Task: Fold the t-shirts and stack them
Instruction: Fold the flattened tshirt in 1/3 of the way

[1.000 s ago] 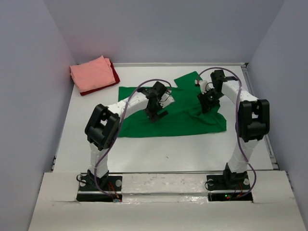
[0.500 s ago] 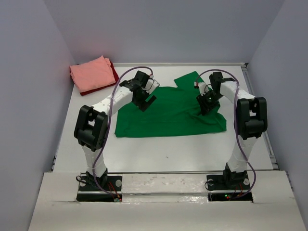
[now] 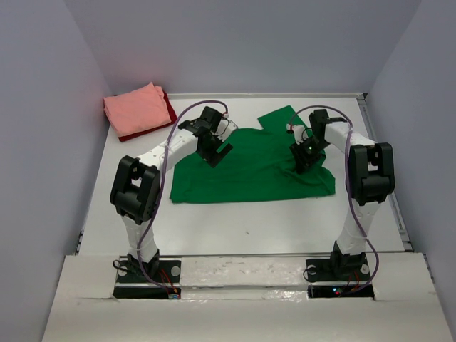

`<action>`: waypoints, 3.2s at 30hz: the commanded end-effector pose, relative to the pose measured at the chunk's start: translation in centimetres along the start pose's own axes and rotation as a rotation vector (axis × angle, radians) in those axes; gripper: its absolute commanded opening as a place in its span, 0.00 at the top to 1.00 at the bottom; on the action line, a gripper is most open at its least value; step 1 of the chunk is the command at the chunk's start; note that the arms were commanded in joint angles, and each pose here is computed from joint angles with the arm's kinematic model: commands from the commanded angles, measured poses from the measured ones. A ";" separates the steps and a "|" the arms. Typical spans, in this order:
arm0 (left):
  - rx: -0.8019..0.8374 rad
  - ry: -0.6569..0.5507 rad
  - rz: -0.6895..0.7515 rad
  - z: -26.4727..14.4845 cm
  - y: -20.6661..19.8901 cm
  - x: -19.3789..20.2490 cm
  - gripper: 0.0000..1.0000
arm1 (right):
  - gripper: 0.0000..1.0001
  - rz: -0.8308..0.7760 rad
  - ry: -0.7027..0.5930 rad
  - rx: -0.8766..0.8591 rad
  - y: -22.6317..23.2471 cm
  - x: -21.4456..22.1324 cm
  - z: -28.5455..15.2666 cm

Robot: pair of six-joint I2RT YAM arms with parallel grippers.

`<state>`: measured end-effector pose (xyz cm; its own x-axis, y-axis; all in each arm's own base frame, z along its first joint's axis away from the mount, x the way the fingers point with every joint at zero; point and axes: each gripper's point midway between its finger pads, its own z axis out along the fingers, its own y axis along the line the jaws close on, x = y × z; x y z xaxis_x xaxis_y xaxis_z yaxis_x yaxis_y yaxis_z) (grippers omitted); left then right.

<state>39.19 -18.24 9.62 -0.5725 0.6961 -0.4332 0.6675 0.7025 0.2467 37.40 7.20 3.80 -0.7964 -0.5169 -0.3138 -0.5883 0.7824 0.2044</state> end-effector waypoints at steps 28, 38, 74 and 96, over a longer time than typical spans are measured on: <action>0.027 -0.036 0.016 -2.1 -0.5 -1.1 0.01 | 1.00 -0.029 -0.115 0.110 0.2 -1.9 -5.9; 0.041 -0.029 0.032 -2.1 -1.1 -1.0 0.01 | 1.00 -0.033 -0.085 0.145 -0.2 -0.9 -5.9; 0.048 -0.021 0.046 -2.4 -1.6 0.2 0.01 | 0.13 -0.008 -0.052 0.261 -4.3 -1.4 -1.4; 0.054 -0.025 0.048 -2.6 -1.7 0.0 0.01 | 0.00 -0.047 -0.070 0.334 -5.6 -3.5 -4.2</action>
<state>37.18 -18.78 9.09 -0.5624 0.7216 -0.4037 0.7102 0.6716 0.2111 42.80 3.56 6.95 -0.7633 -0.5201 -0.3832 -0.5294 0.8435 -0.0904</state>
